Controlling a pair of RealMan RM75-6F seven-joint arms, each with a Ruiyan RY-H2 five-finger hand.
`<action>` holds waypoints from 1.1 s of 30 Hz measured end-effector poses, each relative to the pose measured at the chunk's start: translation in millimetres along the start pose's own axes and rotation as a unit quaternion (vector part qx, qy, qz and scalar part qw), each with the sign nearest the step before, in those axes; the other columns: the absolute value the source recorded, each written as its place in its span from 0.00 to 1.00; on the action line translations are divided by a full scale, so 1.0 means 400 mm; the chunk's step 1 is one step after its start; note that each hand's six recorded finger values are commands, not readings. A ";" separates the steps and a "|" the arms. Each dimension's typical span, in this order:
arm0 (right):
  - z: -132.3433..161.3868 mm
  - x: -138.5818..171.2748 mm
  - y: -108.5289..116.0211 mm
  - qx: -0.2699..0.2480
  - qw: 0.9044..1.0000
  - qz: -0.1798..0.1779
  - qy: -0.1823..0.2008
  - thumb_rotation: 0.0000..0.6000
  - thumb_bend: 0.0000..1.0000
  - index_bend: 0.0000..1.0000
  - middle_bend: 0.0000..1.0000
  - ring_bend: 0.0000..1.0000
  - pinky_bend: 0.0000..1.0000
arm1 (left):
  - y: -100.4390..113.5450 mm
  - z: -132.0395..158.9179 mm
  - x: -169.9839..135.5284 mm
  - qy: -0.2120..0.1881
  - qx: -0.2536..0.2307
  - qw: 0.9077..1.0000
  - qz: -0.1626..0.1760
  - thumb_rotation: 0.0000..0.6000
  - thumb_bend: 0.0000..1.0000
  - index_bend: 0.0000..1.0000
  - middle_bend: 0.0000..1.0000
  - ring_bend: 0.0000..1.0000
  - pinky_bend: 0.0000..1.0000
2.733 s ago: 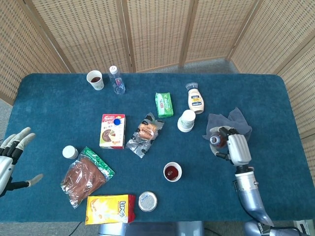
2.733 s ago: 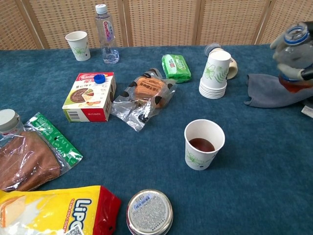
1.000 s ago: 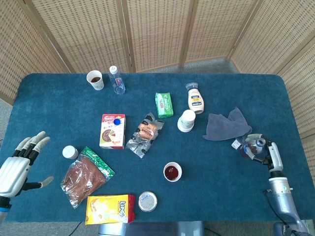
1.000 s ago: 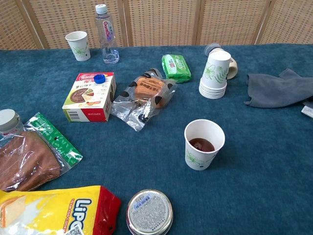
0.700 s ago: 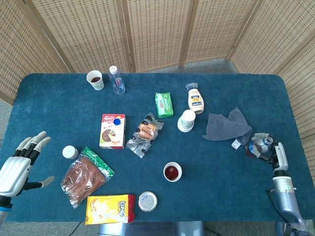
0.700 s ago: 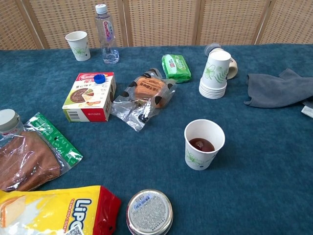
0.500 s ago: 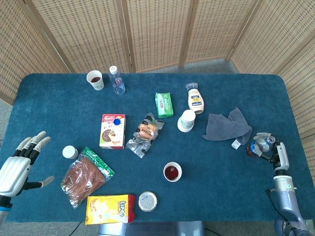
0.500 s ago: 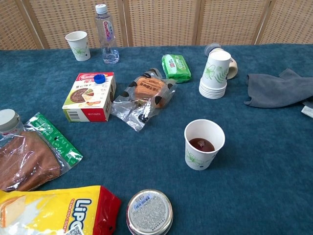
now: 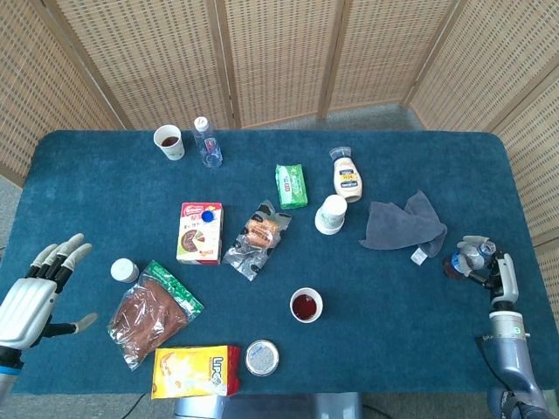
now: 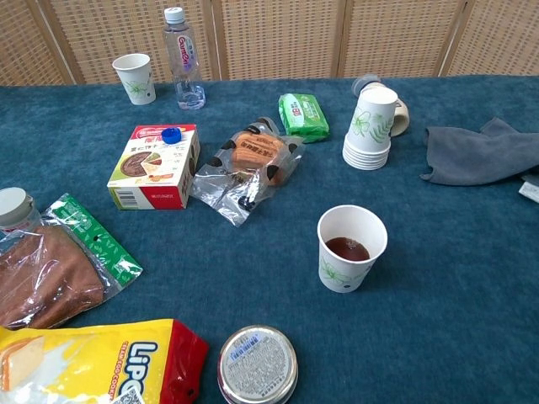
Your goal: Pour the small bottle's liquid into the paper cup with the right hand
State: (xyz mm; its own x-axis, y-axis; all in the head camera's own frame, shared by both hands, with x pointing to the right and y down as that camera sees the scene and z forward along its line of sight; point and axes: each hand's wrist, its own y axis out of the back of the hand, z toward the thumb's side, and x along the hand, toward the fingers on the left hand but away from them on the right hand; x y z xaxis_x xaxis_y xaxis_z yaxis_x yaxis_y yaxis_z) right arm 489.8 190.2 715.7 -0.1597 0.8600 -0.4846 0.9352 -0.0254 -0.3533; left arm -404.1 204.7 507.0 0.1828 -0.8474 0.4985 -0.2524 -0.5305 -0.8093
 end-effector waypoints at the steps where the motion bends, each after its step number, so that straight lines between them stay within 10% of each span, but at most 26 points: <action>1: -0.001 0.001 -0.001 0.002 1.000 0.001 0.000 1.00 0.84 0.43 0.63 0.21 0.52 | -0.001 0.000 0.000 0.000 0.000 1.000 -0.001 1.00 0.15 0.00 0.00 0.00 0.00; 19: -0.003 0.013 -0.034 0.029 0.999 0.033 0.010 1.00 0.77 0.36 0.52 0.14 0.50 | 0.002 -0.001 -0.001 -0.001 -0.001 1.000 -0.001 1.00 0.15 0.00 0.00 0.00 0.00; 33: 0.003 0.022 -0.043 0.035 0.998 0.056 0.023 1.00 0.53 0.14 0.11 0.00 0.11 | 0.007 -0.004 -0.004 -0.002 -0.003 1.000 0.002 1.00 0.15 0.00 0.00 0.00 0.00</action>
State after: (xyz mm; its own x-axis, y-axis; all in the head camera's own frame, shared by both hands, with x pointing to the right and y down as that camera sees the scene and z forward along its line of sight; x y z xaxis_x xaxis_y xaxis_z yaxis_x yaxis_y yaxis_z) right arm 471.8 197.6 716.5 -0.0387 0.8725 -0.4872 0.9213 -0.1576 -0.3554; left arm -406.6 204.4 504.3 0.1853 -0.8492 0.4945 -0.2590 -0.5276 -0.8091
